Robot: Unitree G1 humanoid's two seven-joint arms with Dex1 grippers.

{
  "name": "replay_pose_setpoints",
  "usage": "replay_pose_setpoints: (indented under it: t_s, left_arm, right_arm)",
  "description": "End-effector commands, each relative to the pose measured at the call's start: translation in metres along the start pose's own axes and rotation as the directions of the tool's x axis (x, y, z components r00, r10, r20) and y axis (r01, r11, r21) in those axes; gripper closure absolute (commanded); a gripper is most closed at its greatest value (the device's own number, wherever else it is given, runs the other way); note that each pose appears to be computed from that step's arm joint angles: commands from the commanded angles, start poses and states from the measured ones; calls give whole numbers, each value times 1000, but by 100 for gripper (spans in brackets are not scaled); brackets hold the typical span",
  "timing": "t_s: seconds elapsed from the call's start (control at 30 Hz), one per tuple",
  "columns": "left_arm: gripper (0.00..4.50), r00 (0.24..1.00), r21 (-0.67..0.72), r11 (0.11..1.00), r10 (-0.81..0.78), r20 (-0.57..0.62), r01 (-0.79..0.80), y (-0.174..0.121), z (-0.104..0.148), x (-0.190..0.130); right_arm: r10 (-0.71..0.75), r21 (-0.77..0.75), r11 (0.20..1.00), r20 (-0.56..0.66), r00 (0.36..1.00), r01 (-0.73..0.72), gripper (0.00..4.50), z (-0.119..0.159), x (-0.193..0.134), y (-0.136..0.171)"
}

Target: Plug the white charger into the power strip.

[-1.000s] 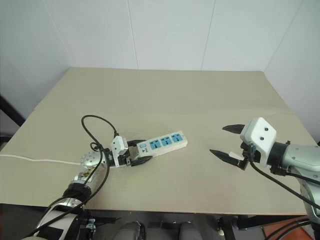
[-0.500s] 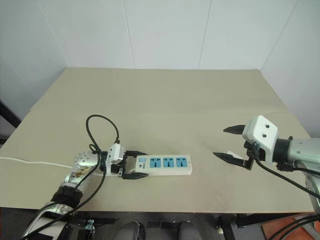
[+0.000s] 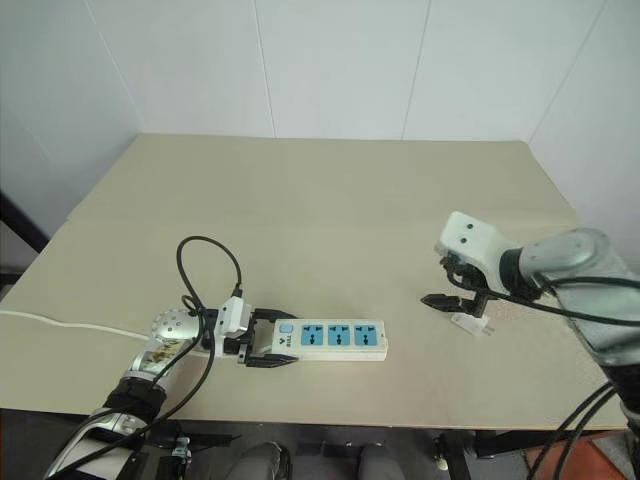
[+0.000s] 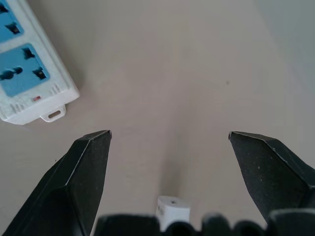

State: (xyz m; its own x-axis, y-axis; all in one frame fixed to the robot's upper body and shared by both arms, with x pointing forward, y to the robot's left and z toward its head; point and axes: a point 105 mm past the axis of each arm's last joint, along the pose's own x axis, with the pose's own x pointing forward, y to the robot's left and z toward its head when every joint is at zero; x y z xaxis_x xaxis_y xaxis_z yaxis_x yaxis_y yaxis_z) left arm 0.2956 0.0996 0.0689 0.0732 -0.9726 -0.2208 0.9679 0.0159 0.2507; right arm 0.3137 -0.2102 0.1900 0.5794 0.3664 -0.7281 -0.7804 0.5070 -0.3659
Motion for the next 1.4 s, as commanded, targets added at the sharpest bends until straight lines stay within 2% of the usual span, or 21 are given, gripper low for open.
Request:
replay_pose_setpoints:
  t_s: [0.03,0.17,0.27,0.77,0.87,1.13,1.23,1.3,1.37,1.4]
  left_arm:
    - [117,999,-33,999,-20,-50,18,-7,-13,6]
    - [117,999,-34,999,-22,-50,20,-8,-13,6]
    - [117,998,-39,999,-25,-53,23,-10,-14,6]
    - [117,997,-35,999,-17,-70,15,-8,-15,6]
    - [117,997,-35,999,-15,-72,12,-8,-15,6]
    - [117,997,-37,999,-7,-82,4,-9,-17,4]
    - [117,996,-37,999,-5,-86,2,-9,-17,3]
    - [117,996,-38,999,-7,-91,4,-8,-18,2]
    - [117,995,-41,999,-12,-95,8,-9,-19,1]
    - [117,995,-41,999,-13,-97,9,-9,-19,1]
  right_arm:
    - [-37,13,999,-142,989,39,0,-15,-1,-12]
    - [-4,21,1000,-261,965,10,0,-32,4,-18]
    - [28,22,999,-298,954,-23,0,-40,9,-18]
    - [105,76,994,-376,921,-82,0,-64,46,-13]
    - [117,85,992,-393,912,-90,60,-69,50,-11]
    - [139,82,990,-417,898,-115,329,-76,51,-7]
    - [117,69,993,-400,909,-97,332,-71,50,-11]
    - [47,32,999,-351,935,-38,332,-58,46,-26]
    - [-38,15,999,-265,964,44,332,-38,41,-44]
    - [-87,10,996,-166,982,90,332,-19,37,-54]
